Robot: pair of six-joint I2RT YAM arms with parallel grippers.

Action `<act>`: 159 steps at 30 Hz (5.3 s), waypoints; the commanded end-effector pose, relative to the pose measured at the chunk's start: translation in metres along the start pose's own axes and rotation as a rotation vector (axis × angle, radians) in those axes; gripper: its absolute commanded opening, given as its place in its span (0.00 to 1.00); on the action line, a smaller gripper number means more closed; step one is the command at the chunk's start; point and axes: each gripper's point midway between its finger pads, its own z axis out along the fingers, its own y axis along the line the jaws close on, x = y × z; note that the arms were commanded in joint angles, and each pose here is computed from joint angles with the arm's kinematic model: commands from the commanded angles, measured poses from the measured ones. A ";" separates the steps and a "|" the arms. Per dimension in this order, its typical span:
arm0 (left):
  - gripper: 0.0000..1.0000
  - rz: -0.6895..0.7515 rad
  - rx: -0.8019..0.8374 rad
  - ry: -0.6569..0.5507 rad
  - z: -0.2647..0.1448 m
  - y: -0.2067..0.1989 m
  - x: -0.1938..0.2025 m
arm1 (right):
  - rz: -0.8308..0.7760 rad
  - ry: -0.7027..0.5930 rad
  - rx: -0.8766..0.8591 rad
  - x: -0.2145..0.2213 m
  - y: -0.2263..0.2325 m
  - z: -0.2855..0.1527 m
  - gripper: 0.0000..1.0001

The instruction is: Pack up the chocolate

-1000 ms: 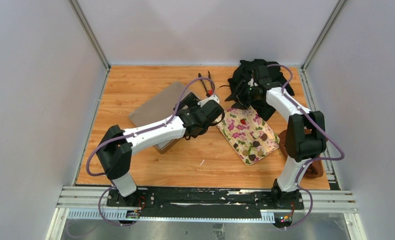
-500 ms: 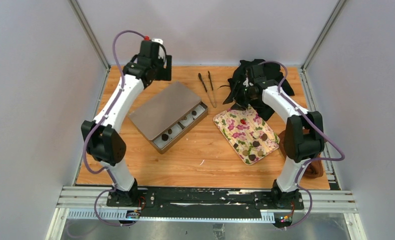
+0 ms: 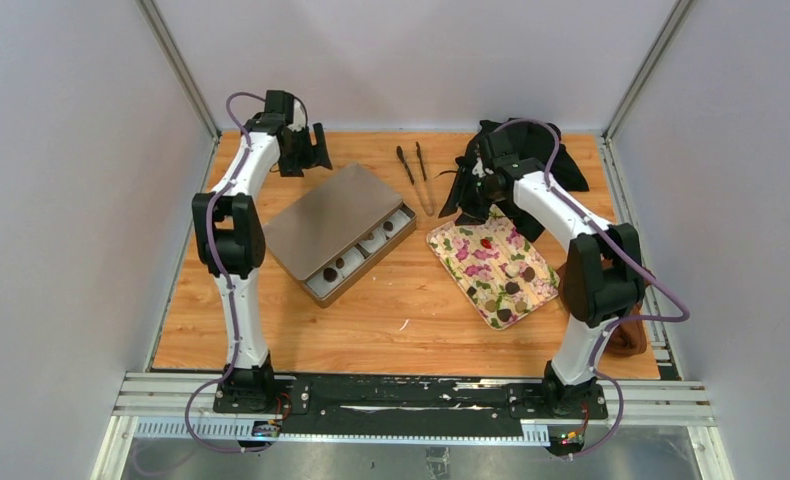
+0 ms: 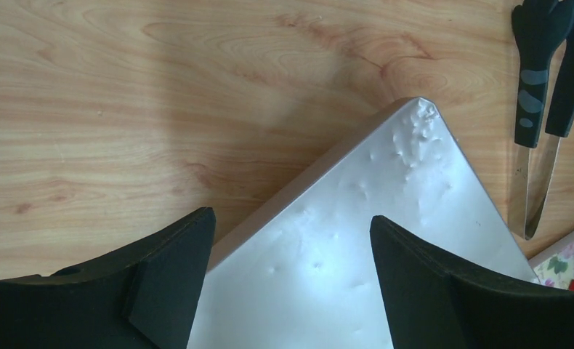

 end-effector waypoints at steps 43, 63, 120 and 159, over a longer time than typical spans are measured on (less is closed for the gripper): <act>0.82 0.004 0.178 -0.027 -0.080 -0.034 0.032 | -0.267 -0.022 0.115 0.010 0.042 0.004 0.47; 0.75 -0.086 0.169 0.092 -0.052 -0.009 0.115 | -0.406 -0.048 0.248 -0.010 0.071 0.051 0.00; 0.73 -0.218 -0.032 -0.159 -0.179 0.056 0.079 | -0.952 0.070 -0.096 0.214 0.221 0.069 0.00; 0.73 -0.262 0.009 -0.073 -0.182 0.054 0.140 | -0.858 0.157 -0.045 0.253 0.195 0.055 0.00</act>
